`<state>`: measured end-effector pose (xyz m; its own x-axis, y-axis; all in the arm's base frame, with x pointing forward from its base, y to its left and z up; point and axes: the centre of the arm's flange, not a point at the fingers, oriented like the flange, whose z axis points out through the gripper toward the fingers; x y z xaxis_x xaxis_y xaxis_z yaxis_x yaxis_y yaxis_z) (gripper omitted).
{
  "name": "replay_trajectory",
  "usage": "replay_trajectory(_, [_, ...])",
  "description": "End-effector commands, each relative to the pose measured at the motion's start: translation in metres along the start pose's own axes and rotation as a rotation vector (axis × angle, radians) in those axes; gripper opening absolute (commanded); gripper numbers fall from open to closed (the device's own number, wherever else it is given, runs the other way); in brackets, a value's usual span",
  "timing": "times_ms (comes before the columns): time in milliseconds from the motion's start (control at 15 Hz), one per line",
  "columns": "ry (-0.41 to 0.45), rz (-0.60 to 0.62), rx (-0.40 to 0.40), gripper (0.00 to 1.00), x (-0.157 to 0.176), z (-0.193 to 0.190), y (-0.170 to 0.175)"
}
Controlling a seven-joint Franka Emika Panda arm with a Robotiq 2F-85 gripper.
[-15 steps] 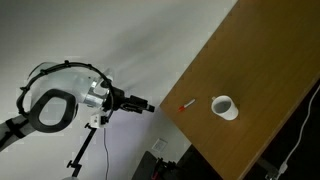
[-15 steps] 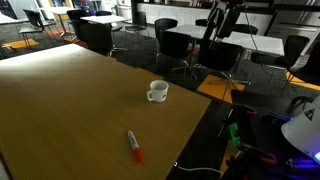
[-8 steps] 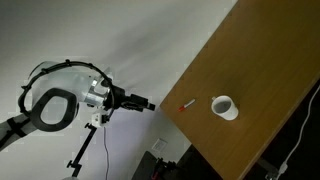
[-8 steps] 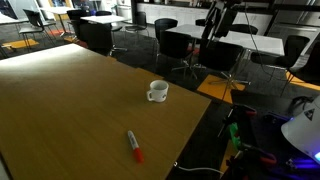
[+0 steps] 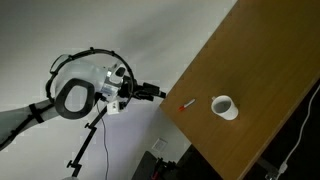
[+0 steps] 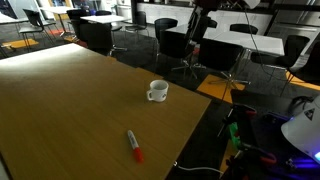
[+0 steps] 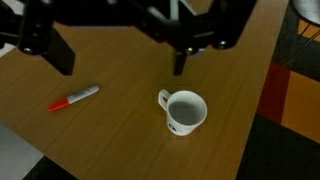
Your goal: Slide the mug to the left
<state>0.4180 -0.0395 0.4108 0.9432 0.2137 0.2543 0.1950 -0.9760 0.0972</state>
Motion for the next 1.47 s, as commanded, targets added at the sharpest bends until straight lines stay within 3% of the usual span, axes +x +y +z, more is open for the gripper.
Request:
replay_trajectory(0, [0.012, 0.084, -0.018, 1.0, 0.041, 0.033, 0.009])
replay_trajectory(533, [0.041, 0.444, -0.06, 1.0, 0.085, 0.101, 0.03])
replay_trajectory(1000, [-0.022, 0.749, -0.121, 1.0, 0.106, 0.165, 0.05])
replay_trajectory(1400, [-0.082, 0.85, -0.076, 1.0, 0.112, 0.215, 0.05])
